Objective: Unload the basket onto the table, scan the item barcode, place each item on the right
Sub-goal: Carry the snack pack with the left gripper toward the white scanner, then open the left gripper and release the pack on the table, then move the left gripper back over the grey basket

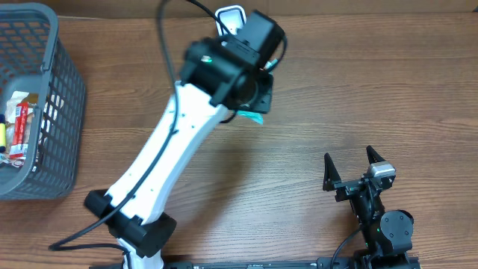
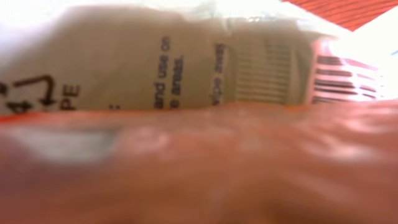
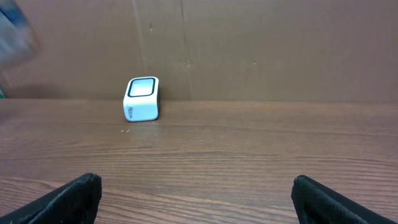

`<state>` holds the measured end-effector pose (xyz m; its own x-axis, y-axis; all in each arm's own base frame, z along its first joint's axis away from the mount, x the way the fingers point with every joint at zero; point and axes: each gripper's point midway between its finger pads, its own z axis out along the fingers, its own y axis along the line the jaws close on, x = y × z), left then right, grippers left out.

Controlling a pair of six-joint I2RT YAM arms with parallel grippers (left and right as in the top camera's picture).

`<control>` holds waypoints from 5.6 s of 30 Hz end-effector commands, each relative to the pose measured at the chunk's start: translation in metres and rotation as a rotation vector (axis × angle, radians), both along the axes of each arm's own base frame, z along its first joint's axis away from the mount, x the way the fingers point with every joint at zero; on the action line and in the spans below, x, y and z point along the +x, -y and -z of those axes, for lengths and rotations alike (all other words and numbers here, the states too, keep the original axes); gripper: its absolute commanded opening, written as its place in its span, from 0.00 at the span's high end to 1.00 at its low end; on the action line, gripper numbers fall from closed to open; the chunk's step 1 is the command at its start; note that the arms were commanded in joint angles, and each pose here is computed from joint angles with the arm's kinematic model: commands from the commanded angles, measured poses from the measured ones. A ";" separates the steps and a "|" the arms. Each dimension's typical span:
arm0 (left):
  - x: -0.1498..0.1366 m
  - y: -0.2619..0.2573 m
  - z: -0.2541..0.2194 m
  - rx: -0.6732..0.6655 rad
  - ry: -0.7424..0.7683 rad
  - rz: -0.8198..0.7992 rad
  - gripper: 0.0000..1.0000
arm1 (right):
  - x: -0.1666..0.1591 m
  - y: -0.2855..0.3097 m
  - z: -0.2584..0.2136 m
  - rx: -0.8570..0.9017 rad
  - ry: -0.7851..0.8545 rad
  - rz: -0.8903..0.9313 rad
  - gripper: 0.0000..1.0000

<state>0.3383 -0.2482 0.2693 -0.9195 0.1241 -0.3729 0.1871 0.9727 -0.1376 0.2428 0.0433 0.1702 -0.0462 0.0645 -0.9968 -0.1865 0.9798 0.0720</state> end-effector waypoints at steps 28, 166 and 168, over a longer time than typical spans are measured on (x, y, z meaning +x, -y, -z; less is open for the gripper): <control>-0.001 0.054 0.164 -0.091 -0.081 -0.095 0.81 | 0.001 0.000 0.003 0.007 -0.005 0.001 0.00; 0.017 -0.486 -0.128 0.217 0.383 -0.916 0.00 | 0.001 0.000 0.003 0.007 -0.005 0.001 0.00; 0.013 -0.494 -0.125 0.220 0.371 -0.936 0.00 | 0.001 0.000 0.003 0.007 -0.005 0.001 0.00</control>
